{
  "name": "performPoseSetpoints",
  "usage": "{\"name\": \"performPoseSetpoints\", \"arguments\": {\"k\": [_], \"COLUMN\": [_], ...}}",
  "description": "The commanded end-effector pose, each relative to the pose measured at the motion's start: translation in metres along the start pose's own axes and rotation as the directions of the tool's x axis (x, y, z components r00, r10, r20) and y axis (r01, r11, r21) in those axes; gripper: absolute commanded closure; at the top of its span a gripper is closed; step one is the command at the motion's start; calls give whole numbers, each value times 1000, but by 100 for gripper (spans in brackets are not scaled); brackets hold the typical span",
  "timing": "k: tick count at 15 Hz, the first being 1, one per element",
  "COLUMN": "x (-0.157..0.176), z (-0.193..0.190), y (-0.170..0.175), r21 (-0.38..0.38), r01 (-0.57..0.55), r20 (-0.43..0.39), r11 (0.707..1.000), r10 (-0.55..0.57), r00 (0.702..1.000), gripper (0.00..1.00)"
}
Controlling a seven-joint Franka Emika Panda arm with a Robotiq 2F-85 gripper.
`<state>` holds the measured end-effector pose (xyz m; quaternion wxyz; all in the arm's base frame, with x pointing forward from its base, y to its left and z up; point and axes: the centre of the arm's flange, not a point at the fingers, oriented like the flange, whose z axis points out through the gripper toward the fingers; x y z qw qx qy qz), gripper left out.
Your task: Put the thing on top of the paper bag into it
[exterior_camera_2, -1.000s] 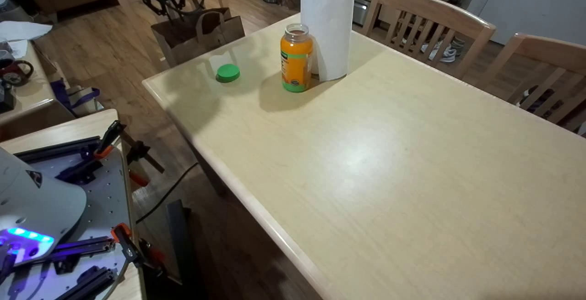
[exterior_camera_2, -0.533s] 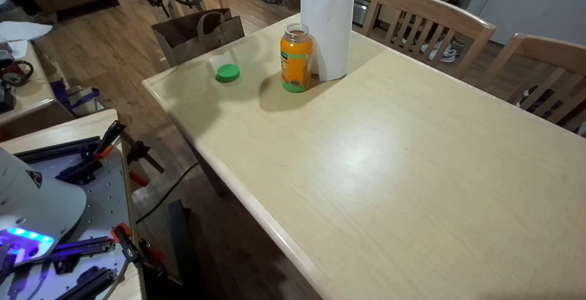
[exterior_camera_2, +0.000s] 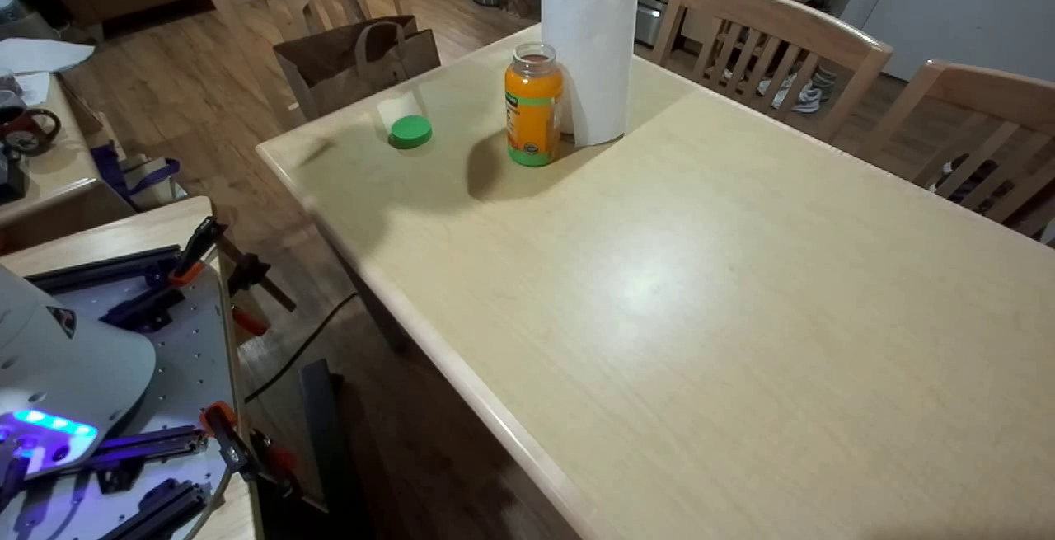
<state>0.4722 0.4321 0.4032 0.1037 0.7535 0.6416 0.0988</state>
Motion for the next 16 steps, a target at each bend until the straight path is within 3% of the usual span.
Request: {"name": "performPoseSetpoints", "arguments": {"k": [1, 2, 5, 16], "x": [-62, -27, -53, -48], "z": [-19, -10, -13, -12], "y": [40, 30, 51, 42], "r21": [63, 21, 42, 50], "r01": [-52, -51, -73, -57], "r20": [-43, -20, -30, -31], "r11": [997, 999, 996, 997], "r10": [55, 51, 75, 59], "r00": [998, 999, 997, 998], "gripper": [0, 0, 0, 0]}}
